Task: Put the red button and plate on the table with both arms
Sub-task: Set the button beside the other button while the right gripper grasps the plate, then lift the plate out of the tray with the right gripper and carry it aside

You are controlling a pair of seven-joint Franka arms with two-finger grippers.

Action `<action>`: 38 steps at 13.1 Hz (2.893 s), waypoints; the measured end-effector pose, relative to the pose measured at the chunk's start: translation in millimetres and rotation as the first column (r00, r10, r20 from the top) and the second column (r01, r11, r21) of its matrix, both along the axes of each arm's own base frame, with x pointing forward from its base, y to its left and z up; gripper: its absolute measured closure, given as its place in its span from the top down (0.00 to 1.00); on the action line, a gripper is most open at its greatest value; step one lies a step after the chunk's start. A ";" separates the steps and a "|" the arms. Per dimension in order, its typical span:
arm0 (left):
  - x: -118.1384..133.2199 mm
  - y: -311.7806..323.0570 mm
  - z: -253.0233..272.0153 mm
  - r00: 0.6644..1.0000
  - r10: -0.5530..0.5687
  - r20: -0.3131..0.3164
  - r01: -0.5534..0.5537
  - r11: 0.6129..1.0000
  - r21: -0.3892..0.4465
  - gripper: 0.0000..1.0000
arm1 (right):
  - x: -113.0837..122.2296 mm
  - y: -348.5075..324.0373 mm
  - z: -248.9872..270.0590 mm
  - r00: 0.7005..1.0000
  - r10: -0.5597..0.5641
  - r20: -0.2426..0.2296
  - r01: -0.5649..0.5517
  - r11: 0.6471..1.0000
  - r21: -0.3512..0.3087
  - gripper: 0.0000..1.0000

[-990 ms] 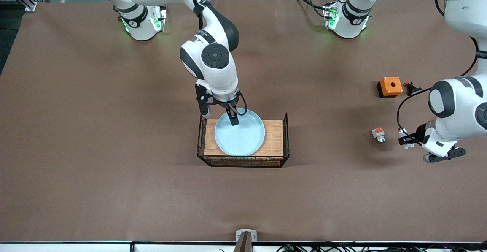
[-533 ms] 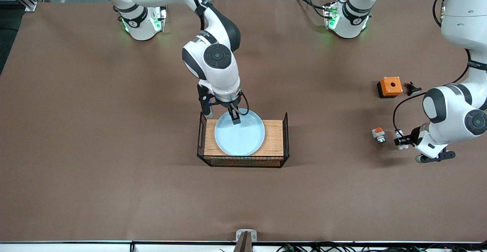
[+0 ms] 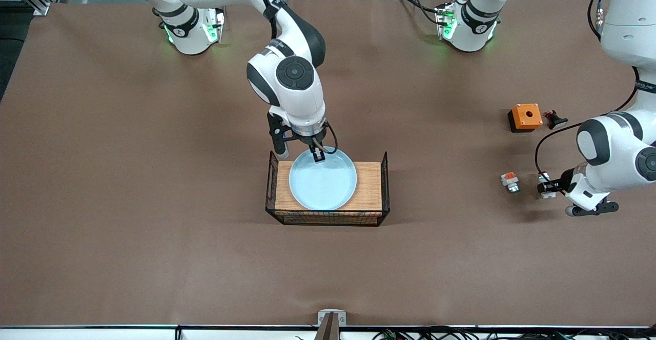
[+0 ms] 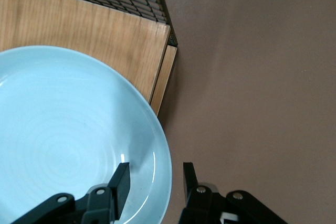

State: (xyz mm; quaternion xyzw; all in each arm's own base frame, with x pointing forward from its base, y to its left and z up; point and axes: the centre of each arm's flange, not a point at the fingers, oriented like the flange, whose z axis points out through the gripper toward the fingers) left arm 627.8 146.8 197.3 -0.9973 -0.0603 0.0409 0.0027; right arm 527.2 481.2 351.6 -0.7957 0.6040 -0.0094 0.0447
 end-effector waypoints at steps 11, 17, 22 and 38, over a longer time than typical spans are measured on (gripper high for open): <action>15.3 -67.2 153.3 0.995 -0.088 0.040 0.089 0.996 -0.021 1.00 | -12.1 16.1 3.6 0.991 0.116 0.059 -0.113 0.992 -0.055 0.03; -0.6 -95.8 247.1 0.997 -0.031 0.066 0.031 1.000 -0.002 1.00 | -6.1 19.6 23.3 0.991 0.111 0.080 -0.108 0.993 -0.040 0.03; -31.6 -105.1 332.4 0.997 0.039 0.070 -0.041 0.999 0.024 1.00 | -20.9 25.0 61.4 0.987 0.161 0.010 -0.159 0.982 -0.100 0.03; -77.0 -154.3 453.9 0.998 -0.036 0.060 0.031 0.996 0.083 1.00 | 32.0 -335.7 260.4 0.605 0.716 -0.348 -0.763 0.646 0.002 0.03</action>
